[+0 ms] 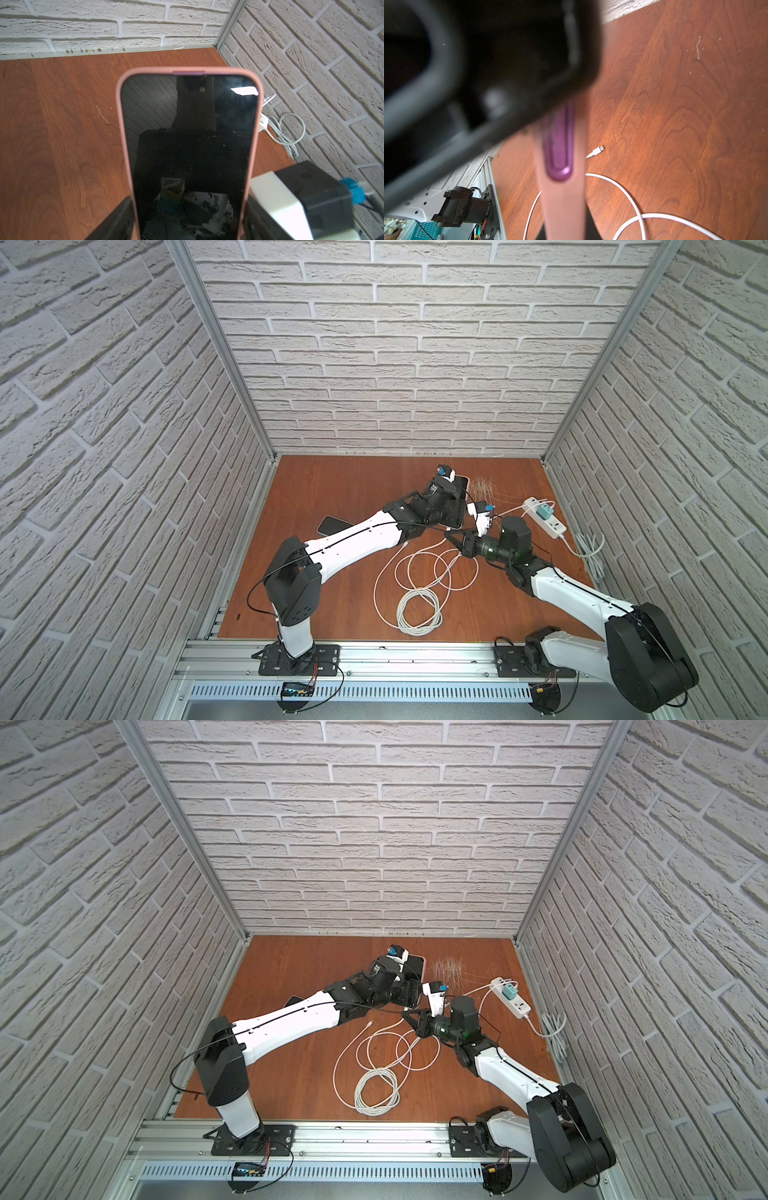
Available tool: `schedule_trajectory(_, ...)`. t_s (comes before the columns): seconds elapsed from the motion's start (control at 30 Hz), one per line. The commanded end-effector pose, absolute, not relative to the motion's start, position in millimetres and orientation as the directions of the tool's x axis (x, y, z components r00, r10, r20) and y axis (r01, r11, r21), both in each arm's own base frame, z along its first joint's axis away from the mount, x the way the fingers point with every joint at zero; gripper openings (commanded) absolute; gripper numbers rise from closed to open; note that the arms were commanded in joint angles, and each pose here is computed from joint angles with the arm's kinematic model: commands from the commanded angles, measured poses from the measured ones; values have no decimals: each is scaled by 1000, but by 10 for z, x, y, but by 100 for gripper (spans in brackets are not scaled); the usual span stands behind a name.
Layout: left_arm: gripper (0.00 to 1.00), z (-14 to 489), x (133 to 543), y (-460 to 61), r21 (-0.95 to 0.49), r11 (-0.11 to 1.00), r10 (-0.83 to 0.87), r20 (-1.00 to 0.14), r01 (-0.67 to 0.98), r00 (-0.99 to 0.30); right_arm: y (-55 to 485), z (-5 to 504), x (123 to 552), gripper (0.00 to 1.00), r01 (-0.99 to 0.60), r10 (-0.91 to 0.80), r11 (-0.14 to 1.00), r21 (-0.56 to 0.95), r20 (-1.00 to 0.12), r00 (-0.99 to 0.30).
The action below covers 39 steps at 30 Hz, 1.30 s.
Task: Plug the charging cable into the phone
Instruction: Insert the charging cable into the phone, then place the phone at the center of the board.
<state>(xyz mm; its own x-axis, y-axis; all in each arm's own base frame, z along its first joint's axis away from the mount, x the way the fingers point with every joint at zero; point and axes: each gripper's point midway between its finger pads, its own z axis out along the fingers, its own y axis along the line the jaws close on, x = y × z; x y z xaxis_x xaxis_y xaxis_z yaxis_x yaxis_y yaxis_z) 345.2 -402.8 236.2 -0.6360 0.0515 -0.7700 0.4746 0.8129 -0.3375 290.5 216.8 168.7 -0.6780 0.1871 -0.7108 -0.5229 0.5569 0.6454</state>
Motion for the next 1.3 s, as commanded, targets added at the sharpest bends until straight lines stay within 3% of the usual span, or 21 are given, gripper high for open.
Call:
schedule_trajectory(0.0, 0, 1962, 2872, -4149, -374, 771, 209, -616, 516, -759, 2040, 2648, 3240, 7, -642, 335, 577, 504, -863, -377)
schedule_trajectory(0.23, 0, 2094, 3050, -4096, -374, 795, 164, -627, 478, -762, 2042, 2626, 3208, 21, -645, 315, 583, 495, -869, -382)
schedule_trajectory(0.43, 0, 2176, 3329, -3952, -376, 835, 91, -626, 402, -774, 1998, 2601, 3097, 50, -651, 292, 597, 468, -883, -368)
schedule_trajectory(0.53, 0, 2164, 3470, -3852, -375, 856, 57, -617, 357, -785, 1956, 2564, 3015, 57, -646, 278, 610, 460, -887, -369)
schedule_trajectory(0.97, 0, 1710, 4396, -3281, -236, 962, 1, -497, 137, -868, 1508, 2102, 2940, 66, -432, 311, 773, 465, -871, -381)
schedule_trajectory(1.27, 0, 1185, 4983, -3063, -210, 978, -63, -385, 21, -921, 1631, 1879, 3128, 65, -406, 312, 756, 513, -828, -465)
